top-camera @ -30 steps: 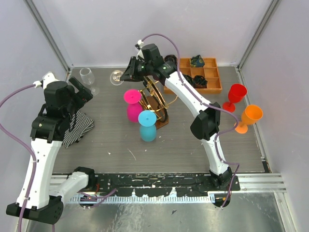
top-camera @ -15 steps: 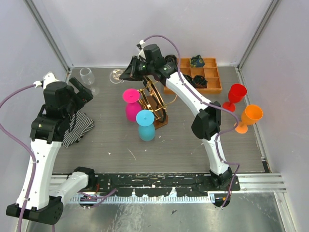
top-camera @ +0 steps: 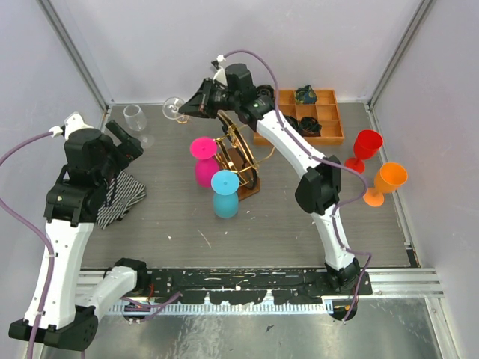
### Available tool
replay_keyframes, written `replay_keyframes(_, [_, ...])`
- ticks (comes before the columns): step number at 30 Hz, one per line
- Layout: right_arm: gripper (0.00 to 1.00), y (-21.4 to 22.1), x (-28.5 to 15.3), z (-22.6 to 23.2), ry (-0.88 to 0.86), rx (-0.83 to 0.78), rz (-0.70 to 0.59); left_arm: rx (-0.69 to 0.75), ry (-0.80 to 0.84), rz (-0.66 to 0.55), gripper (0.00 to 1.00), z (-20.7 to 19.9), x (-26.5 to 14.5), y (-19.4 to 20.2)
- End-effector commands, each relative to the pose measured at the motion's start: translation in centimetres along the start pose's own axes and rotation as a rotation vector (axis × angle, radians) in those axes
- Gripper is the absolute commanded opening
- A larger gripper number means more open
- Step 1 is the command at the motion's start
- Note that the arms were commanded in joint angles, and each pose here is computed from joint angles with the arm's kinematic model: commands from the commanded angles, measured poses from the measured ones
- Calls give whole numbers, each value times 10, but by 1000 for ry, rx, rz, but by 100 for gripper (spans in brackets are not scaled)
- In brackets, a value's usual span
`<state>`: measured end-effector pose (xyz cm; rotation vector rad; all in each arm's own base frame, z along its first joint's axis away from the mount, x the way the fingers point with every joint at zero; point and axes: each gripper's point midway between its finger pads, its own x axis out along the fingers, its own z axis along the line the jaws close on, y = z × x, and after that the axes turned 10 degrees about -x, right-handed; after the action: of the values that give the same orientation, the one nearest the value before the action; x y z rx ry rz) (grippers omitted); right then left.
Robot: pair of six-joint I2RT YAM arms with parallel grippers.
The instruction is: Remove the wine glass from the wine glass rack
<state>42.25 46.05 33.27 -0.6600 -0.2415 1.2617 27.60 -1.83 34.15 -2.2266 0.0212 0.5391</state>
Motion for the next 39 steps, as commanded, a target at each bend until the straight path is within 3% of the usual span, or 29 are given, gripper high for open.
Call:
replay_keyframes(1, [1,-48,-18,28,-59,-115,-161,20,14,-21,96,-1,-6,-6])
replay_keyframes(7, [1,-68,-55,32,-48,-131,-196,17,11,-21,96,1,-5,-5])
replay_keyframes(16, [1,-16,-101,60,-5,-201,-110,14,7,4,96,0,-1,1])
replay_keyframes(26, [1,-14,-133,113,-60,-302,-91,16,12,23,96,-1,-6,2])
replay_keyframes(32, [1,-6,-155,136,-48,-523,-63,32,52,4,97,-17,-9,-13])
replay_keyframes(39, [1,34,-184,187,-49,-1047,-123,102,173,65,99,-68,-9,-31])
